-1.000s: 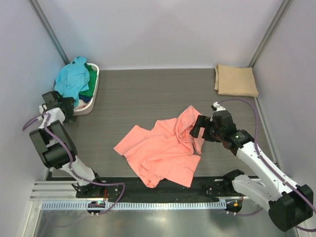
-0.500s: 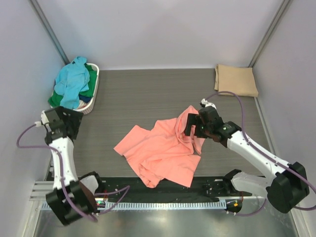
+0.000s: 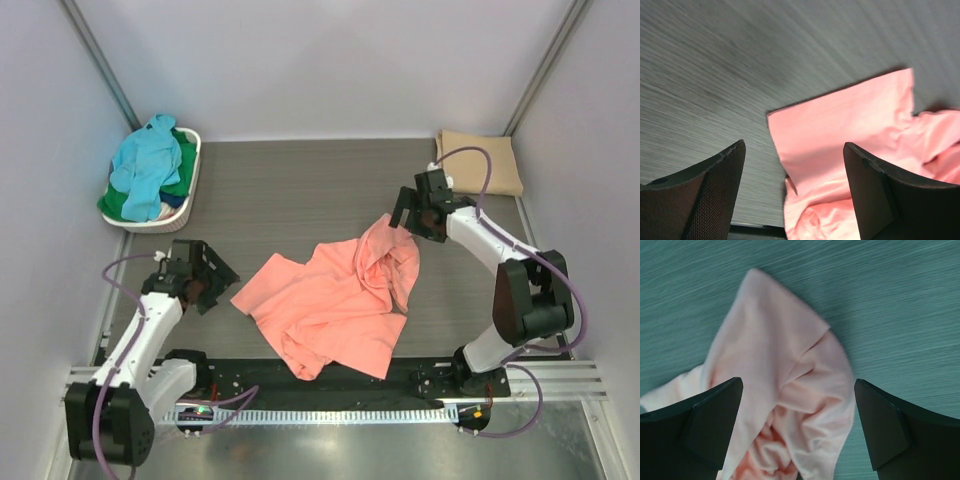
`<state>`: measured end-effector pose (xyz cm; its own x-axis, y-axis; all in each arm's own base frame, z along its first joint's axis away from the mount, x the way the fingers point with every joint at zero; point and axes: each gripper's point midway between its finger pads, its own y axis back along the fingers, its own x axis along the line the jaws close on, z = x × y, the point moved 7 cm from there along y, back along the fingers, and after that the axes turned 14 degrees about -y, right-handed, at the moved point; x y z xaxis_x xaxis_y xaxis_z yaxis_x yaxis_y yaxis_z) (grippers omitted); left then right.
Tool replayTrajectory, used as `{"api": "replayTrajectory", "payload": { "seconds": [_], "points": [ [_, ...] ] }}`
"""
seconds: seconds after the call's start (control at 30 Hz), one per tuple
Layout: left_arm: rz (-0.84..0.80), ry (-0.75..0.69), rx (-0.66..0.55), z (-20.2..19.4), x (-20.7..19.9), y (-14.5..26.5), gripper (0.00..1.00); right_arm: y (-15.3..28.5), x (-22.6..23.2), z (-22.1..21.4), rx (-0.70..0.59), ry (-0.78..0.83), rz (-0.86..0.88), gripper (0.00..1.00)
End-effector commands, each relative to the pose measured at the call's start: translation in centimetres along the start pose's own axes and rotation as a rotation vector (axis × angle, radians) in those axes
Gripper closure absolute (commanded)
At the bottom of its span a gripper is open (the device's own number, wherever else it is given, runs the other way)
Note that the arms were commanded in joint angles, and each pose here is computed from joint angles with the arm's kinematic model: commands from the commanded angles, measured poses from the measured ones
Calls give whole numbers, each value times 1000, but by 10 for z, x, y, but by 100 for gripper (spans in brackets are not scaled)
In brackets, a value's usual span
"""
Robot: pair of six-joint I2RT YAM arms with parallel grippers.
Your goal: Fold and stack the t-shirts
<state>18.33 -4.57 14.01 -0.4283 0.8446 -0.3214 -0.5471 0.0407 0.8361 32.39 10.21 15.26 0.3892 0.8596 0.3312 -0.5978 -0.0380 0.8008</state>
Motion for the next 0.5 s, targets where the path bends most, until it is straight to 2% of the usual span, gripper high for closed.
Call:
{"api": "replayTrajectory", "payload": {
  "seconds": [0.0, 0.13, 0.33, 0.47],
  "points": [
    [20, 1, 26, -11, 3, -21, 21, -13, -12, 26, -36, -77, 15, 1],
    [29, 0, 59, -24, 9, -41, 23, -42, -18, 24, 16, -68, -19, 3],
    [6, -32, 117, -31, 4, -58, 25, -78, -18, 20, 40, -74, -25, 13],
    [5, -41, 130, -34, 3, -63, 27, -93, -19, 16, 60, -78, -21, 26]
  ]
}}
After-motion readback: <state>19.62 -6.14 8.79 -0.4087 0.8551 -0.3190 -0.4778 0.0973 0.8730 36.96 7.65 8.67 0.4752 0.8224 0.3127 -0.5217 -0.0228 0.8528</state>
